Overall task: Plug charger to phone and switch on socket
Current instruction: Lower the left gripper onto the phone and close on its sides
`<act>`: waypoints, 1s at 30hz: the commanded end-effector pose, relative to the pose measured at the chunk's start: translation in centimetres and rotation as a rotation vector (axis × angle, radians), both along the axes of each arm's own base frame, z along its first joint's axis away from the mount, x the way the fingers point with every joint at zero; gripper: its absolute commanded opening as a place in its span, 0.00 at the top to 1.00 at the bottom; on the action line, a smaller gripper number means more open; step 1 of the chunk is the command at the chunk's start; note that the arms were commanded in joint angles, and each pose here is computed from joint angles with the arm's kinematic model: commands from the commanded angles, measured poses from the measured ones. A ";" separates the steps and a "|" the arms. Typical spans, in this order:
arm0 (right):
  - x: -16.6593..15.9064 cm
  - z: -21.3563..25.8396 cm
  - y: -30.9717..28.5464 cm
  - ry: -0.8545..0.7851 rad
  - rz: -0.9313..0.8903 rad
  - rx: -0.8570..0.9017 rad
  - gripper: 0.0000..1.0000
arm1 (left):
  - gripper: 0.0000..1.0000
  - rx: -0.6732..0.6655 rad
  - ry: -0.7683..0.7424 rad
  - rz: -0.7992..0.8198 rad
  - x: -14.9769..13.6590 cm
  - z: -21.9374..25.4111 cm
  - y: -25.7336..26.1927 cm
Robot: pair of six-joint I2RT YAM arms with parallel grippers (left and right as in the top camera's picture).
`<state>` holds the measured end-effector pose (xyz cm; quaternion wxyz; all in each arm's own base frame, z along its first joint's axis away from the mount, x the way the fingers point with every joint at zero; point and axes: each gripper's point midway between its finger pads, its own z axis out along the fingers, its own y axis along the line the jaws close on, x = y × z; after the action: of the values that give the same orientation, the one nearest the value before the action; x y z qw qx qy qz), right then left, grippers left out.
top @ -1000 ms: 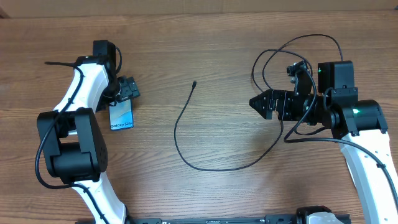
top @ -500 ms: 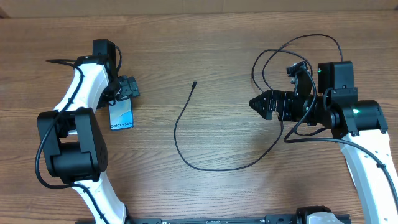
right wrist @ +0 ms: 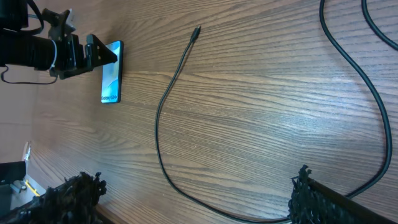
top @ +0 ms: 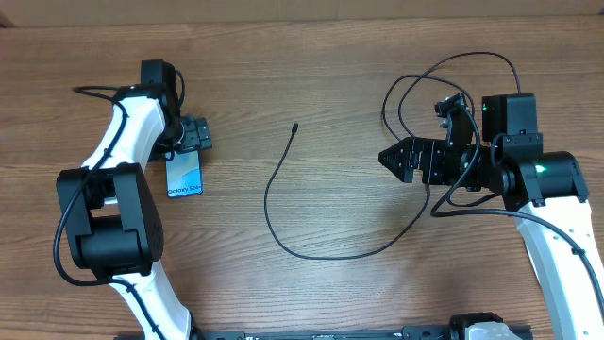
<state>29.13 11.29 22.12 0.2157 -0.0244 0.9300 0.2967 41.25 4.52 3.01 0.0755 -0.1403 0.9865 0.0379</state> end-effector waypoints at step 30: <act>0.3 0.8 -0.1 -0.024 -0.005 -0.003 0.00 | 0.00 -0.028 0.040 0.019 -2.1 -4.1 -0.2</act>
<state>29.10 11.30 22.11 0.2151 -0.0246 0.9301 0.2966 40.45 3.90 0.12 0.0742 -0.1322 0.9882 0.0218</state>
